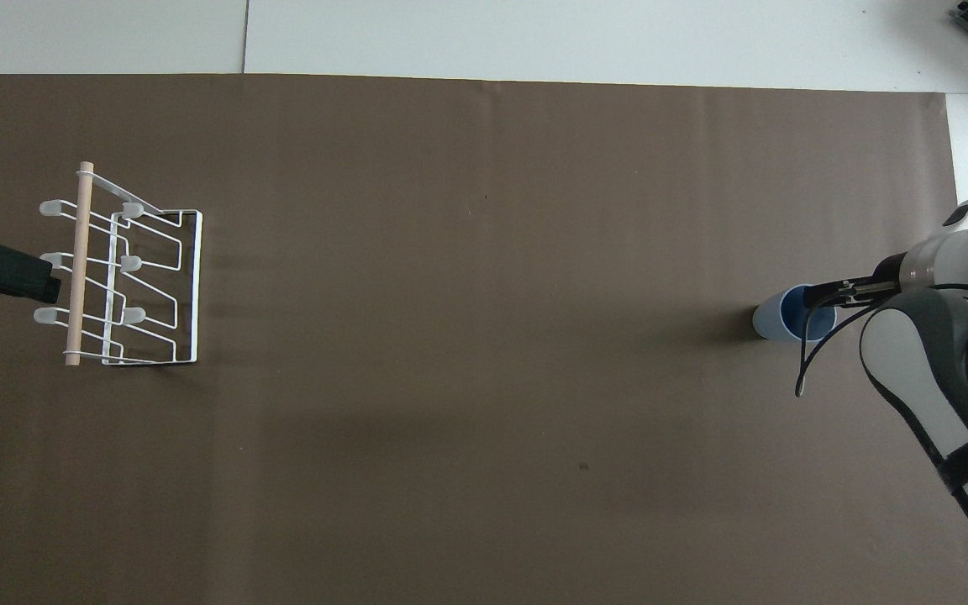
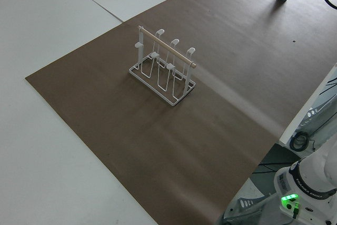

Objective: Hang cup on cup holder
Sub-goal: 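Move the right gripper to the light blue cup's rim, then close the right gripper on the cup rim and lift it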

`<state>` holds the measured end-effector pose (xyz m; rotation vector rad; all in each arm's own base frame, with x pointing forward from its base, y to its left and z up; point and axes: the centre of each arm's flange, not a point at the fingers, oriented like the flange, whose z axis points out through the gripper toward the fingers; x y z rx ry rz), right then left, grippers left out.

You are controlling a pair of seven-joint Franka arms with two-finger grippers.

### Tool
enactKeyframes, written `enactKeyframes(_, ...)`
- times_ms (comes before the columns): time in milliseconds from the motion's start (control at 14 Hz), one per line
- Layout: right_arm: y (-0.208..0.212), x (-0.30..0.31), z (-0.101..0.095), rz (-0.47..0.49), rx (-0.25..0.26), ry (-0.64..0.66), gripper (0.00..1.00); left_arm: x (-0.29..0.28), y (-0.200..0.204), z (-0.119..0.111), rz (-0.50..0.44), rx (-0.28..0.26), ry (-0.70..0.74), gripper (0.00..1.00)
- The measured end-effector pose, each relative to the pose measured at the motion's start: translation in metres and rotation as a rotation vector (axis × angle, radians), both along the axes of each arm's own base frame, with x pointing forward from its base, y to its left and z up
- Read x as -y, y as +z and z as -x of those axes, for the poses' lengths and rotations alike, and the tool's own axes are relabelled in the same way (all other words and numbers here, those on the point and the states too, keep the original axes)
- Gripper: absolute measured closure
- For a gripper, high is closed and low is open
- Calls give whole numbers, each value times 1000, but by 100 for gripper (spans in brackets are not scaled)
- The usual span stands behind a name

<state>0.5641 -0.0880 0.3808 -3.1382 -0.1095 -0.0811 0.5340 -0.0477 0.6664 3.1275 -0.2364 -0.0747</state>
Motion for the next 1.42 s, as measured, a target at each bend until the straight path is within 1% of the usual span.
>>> enactKeyframes(498,-8,-1,3,-3,-13,0,0,0,0,0,0,0,0,0)
enactKeyframes(569,-9,-1,4,-3,-17,0,7,0,0,0,0,0,0,0)
enactKeyframes(641,-10,-1,4,-4,-19,0,7,0,0,0,0,0,0,0)
enactKeyframes(712,-10,-1,4,-4,-20,0,11,0,0,0,0,0,0,0)
enactKeyframes(854,-11,-1,4,-4,-20,1,35,0,0,0,0,0,0,0)
enactKeyframes(925,-11,-2,5,-4,-20,1,49,0,0,0,0,0,0,0)
enactKeyframes(997,-11,-2,5,-4,-20,1,59,0,0,0,0,0,0,0)
enactKeyframes(1068,-11,-2,5,-4,-20,1,71,0,0,0,0,0,0,0)
enactKeyframes(1210,-10,-2,4,-5,-19,1,91,0,0,0,0,0,0,0)
enactKeyframes(1281,-9,-3,4,-6,-16,1,96,0,0,0,0,0,0,0)
enactKeyframes(1424,-9,-3,5,-6,-18,1,96,0,0,0,0,0,0,0)
